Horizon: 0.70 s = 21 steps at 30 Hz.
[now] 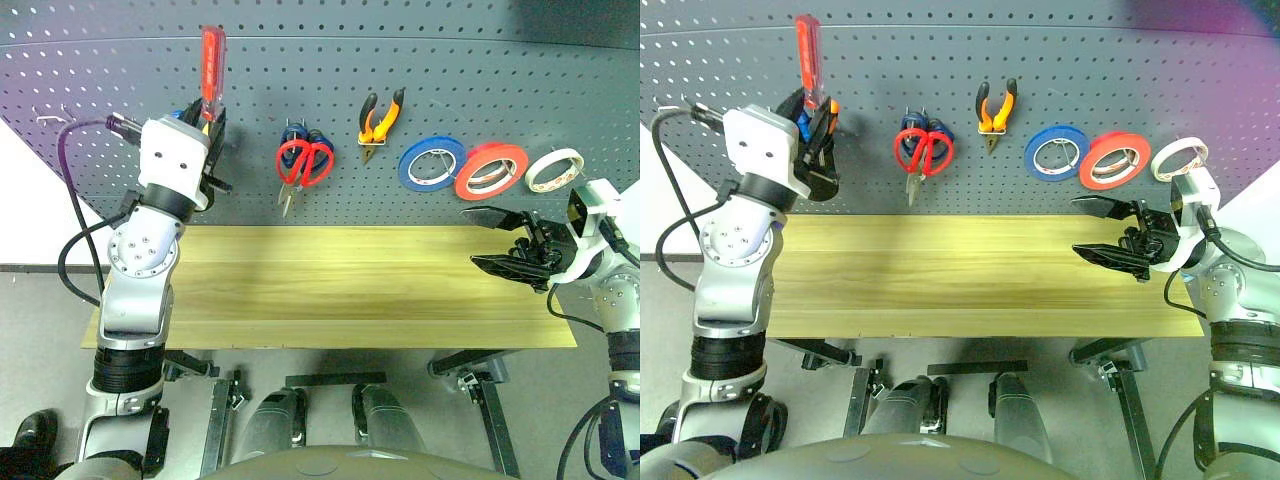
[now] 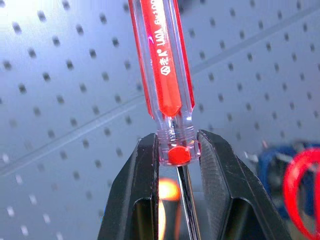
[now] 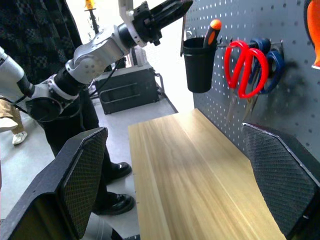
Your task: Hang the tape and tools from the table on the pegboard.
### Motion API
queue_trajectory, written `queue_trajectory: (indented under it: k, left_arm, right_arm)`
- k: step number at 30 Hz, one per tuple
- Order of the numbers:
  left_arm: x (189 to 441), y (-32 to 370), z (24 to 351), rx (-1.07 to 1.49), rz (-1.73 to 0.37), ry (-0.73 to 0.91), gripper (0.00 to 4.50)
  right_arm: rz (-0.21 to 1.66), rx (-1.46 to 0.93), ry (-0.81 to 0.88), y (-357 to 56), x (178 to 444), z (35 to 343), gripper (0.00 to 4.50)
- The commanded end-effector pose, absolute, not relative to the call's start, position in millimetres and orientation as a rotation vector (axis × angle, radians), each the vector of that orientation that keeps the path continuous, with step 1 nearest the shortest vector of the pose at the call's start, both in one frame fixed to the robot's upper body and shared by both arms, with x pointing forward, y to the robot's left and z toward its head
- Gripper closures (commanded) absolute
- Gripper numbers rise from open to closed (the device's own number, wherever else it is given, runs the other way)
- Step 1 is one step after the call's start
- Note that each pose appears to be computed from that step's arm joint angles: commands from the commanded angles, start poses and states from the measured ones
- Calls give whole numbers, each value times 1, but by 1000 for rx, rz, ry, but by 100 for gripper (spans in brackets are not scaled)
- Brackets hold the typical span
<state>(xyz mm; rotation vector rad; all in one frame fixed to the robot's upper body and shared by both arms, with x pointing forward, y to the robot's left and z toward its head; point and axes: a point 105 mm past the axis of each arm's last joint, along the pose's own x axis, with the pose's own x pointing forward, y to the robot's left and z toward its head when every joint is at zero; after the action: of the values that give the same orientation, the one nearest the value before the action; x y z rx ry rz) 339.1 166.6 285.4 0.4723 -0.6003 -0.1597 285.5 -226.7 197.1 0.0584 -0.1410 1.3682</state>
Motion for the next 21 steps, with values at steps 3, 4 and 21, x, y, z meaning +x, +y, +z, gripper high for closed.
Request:
queue_trajectory:
  k: [3,4,21]
  left_arm:
    - [337,183,315,486,-94,-668,370]
    - [338,185,319,492,-83,-676,370]
    - [368,208,311,509,-56,-663,370]
  right_arm:
    - [1384,43,-217,-226,282,211,0]
    - [1385,42,-222,-226,282,212,0]
    - [1394,42,-201,-225,279,215,0]
